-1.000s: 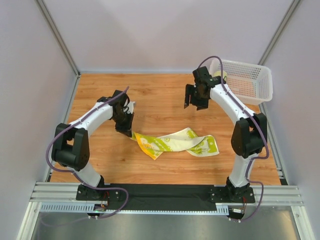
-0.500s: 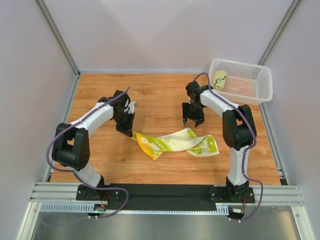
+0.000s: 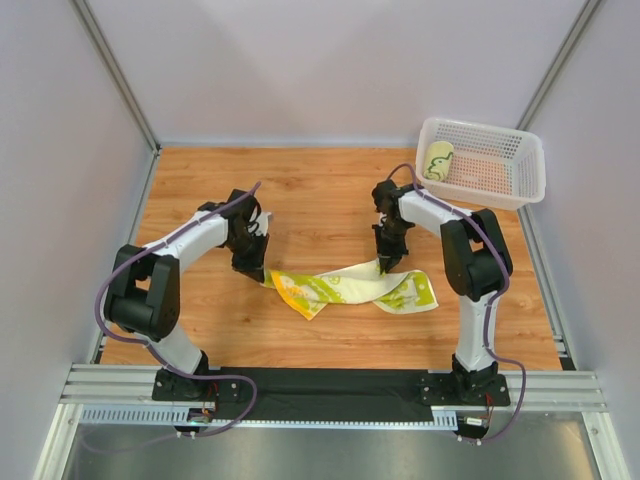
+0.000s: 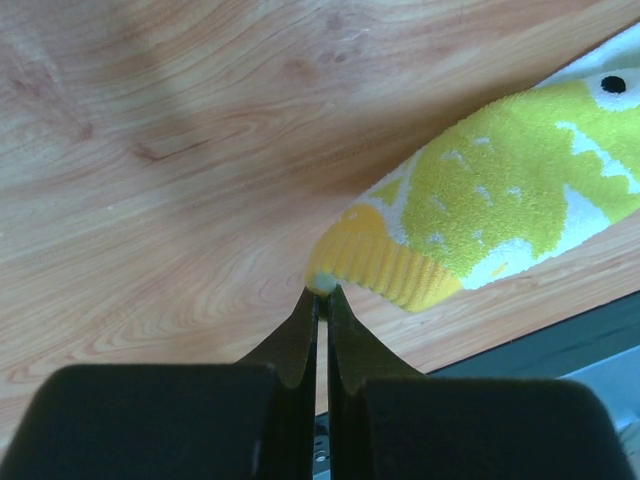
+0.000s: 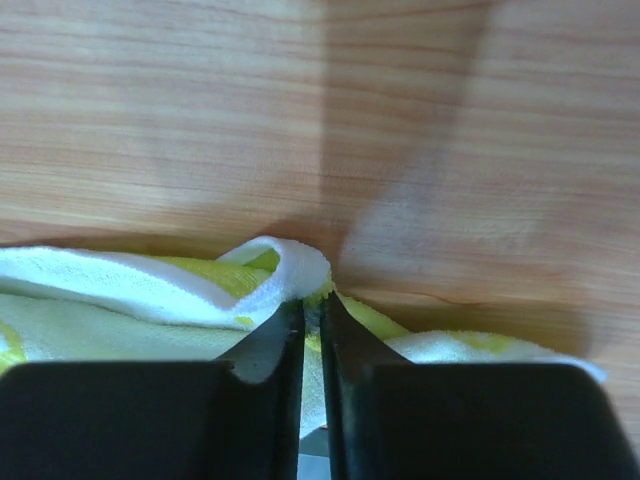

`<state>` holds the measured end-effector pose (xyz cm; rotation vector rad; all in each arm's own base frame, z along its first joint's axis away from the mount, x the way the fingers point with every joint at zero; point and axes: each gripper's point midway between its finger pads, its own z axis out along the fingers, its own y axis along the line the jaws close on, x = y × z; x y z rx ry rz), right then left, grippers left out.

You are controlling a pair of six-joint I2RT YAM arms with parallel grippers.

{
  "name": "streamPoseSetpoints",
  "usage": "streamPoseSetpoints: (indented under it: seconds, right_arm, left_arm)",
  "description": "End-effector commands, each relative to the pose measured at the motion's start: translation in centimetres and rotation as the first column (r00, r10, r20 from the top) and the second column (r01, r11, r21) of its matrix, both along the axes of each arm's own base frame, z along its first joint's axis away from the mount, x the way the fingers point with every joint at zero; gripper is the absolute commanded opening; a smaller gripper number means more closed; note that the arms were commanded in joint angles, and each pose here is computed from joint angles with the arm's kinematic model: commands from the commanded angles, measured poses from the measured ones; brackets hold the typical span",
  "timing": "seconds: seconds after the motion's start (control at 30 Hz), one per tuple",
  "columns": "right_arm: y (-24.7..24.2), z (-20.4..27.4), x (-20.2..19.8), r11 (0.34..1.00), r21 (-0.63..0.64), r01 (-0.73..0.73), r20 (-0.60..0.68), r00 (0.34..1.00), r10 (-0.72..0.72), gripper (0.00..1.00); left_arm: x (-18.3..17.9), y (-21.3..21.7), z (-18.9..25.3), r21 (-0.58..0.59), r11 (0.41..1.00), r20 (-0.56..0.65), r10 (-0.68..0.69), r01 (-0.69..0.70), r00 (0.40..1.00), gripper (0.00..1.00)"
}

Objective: Roll the towels
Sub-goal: Flatten the towel

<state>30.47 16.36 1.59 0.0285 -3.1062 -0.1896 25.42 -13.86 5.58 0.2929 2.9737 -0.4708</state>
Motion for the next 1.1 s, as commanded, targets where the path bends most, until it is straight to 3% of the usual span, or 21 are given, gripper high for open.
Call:
streamPoseSetpoints:
  seconds: [0.0,0.07,0.5,0.77,0.9,1.07]
  right_arm:
    - [0.4,0.2,-0.5,0.999,0.027,-0.017,-0.001,1.000,0.017,0.07]
    - [0.4,0.5,-0.6,0.999,0.033,-0.020,0.002,1.000,0.020,0.00]
    - [0.1,12.1,3.2,0.995,0.094,0.017,0.299,0.953,-0.044,0.00]
    - [-2.9,16.8,-1.1,0.992,0.090,0.085,0.400,0.909,-0.114,0.00]
    - [-5.2,19.3,-4.0,0.985,0.091,0.149,0.487,0.856,-0.174,0.00]
    - [-6.9,19.6,-4.0,0.972,0.066,0.225,0.524,0.821,-0.226,0.00]
  left_arm:
    - [0.3,-0.4,0.1,-0.015,1.000,0.021,0.011,-0.010,1.000,0.00]
    - [0.4,-0.3,0.1,-0.011,1.000,0.028,0.016,-0.016,0.999,0.00]
    - [4.0,0.1,9.1,-0.014,1.000,0.316,-0.005,0.011,0.949,0.00]
    - [2.4,-0.9,14.7,-0.126,0.985,0.506,-0.034,0.113,0.862,0.00]
    - [0.5,-0.7,16.3,-0.154,0.975,0.595,-0.039,0.161,0.802,0.00]
    - [-0.3,-0.4,16.6,-0.149,0.971,0.653,-0.048,0.190,0.756,0.00]
